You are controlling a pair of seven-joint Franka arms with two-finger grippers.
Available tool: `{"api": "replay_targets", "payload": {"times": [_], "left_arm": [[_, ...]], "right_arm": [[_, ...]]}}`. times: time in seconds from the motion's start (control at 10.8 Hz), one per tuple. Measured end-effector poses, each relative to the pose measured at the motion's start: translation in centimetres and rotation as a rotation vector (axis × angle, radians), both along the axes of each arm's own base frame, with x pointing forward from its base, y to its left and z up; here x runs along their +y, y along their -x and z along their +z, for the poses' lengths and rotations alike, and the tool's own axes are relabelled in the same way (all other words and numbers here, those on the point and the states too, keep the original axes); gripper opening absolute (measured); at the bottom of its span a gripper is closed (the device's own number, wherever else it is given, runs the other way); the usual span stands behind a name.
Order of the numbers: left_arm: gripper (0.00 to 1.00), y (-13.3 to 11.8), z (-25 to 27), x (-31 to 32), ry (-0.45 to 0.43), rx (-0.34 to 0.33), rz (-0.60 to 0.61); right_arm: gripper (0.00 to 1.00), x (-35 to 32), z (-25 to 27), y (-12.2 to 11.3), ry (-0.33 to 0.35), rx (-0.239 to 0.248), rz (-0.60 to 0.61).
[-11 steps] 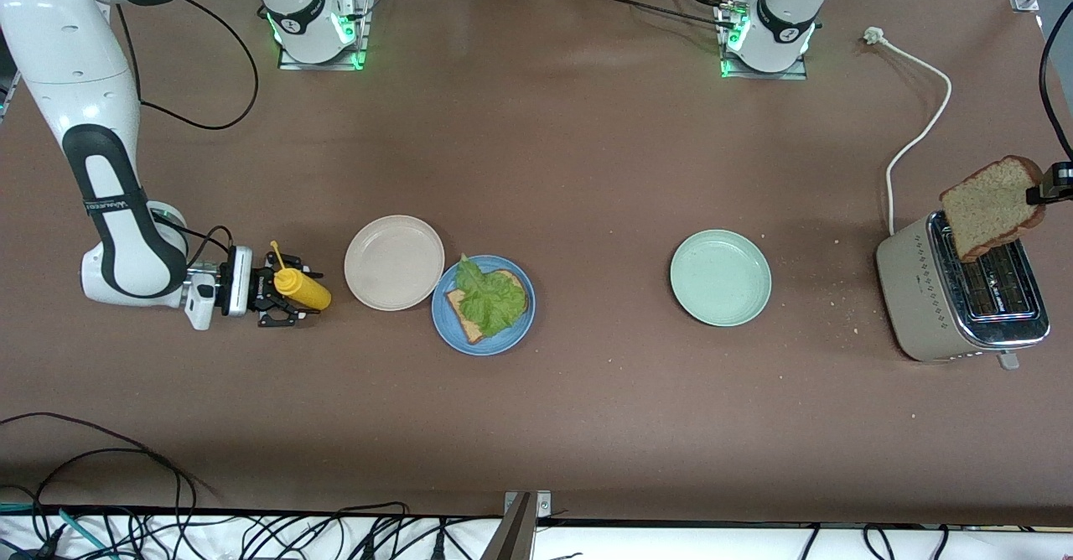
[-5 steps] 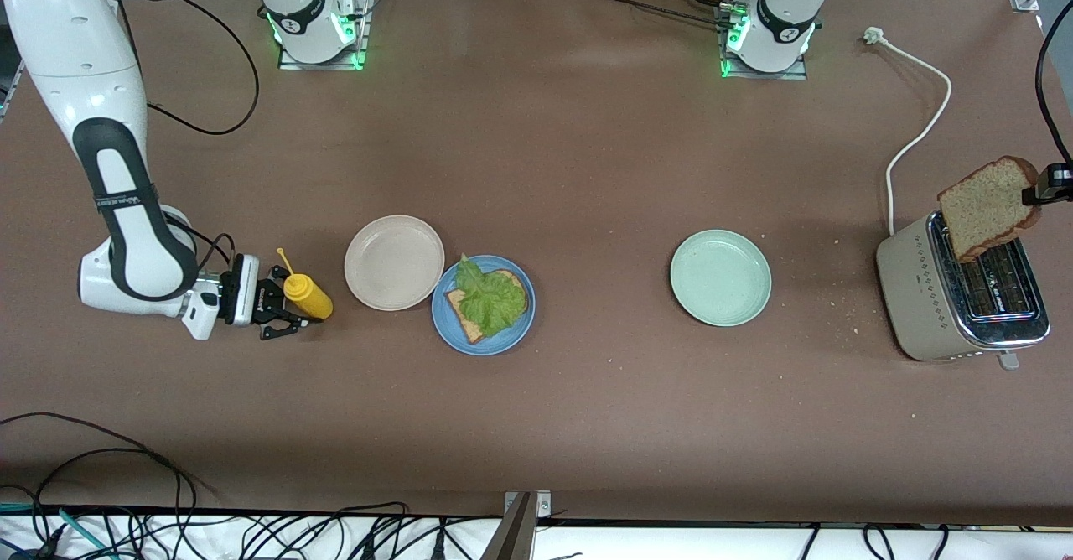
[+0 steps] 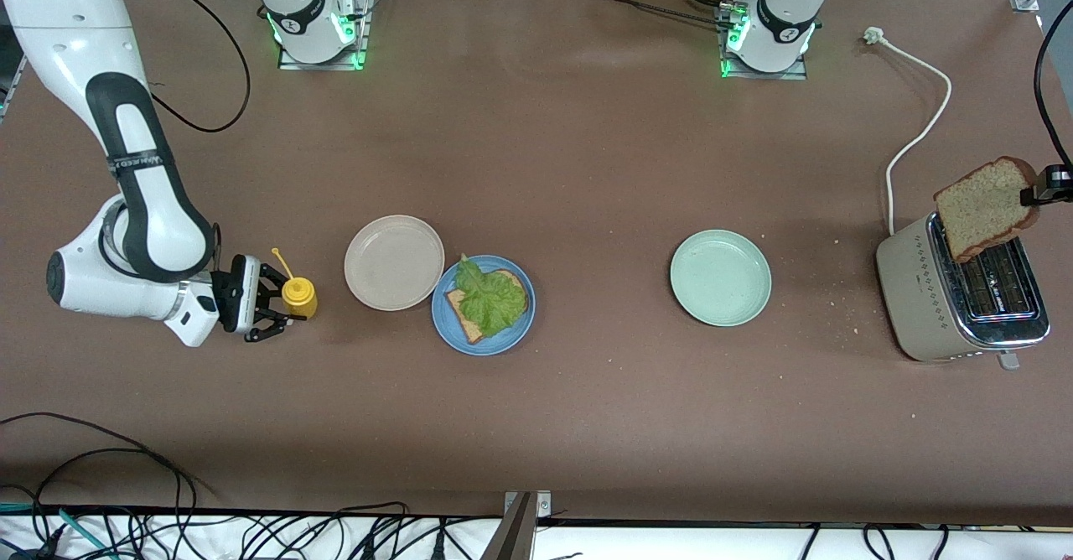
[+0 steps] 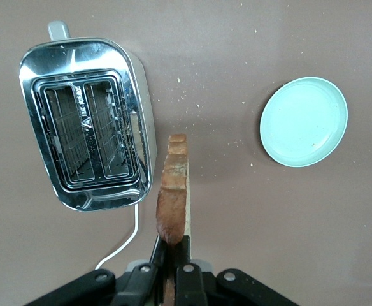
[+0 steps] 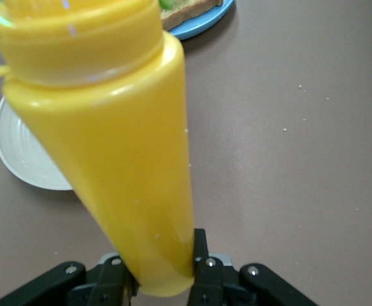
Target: Make sandwich in blue plate with both arms
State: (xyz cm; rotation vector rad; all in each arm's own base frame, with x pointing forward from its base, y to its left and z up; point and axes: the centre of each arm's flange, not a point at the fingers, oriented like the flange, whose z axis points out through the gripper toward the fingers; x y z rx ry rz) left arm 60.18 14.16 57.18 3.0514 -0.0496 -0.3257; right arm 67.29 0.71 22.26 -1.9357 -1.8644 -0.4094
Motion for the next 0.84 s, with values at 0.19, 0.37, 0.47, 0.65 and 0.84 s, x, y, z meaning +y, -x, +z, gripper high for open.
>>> {"api": "replay_targets", "payload": {"times": [0.19, 0.37, 0.47, 0.65, 0.84], "left_arm": [[0.08, 0.0, 0.0, 0.0, 0.000, 0.001, 0.000], [0.08, 0.0, -0.1, 0.0, 0.000, 0.001, 0.000], [0.08, 0.0, -0.1, 0.0, 0.000, 0.001, 0.000], [0.08, -0.1, -0.3, 0.1, 0.002, 0.005, 0.000], [0.08, -0.2, -0.7, 0.1, 0.006, 0.011, 0.000]], "right_arm": [[0.34, 2.1, 2.7, -0.1, 0.124, 0.032, -0.028], [0.34, 5.4, 4.9, 0.0, 0.267, 0.056, -0.079], [0.34, 7.1, 5.9, 0.2, 0.327, 0.060, -0.112], [0.34, 9.9, 7.2, 0.7, 0.414, 0.059, -0.163], [0.34, 12.5, 7.3, 1.4, 0.493, 0.057, -0.203]]}}
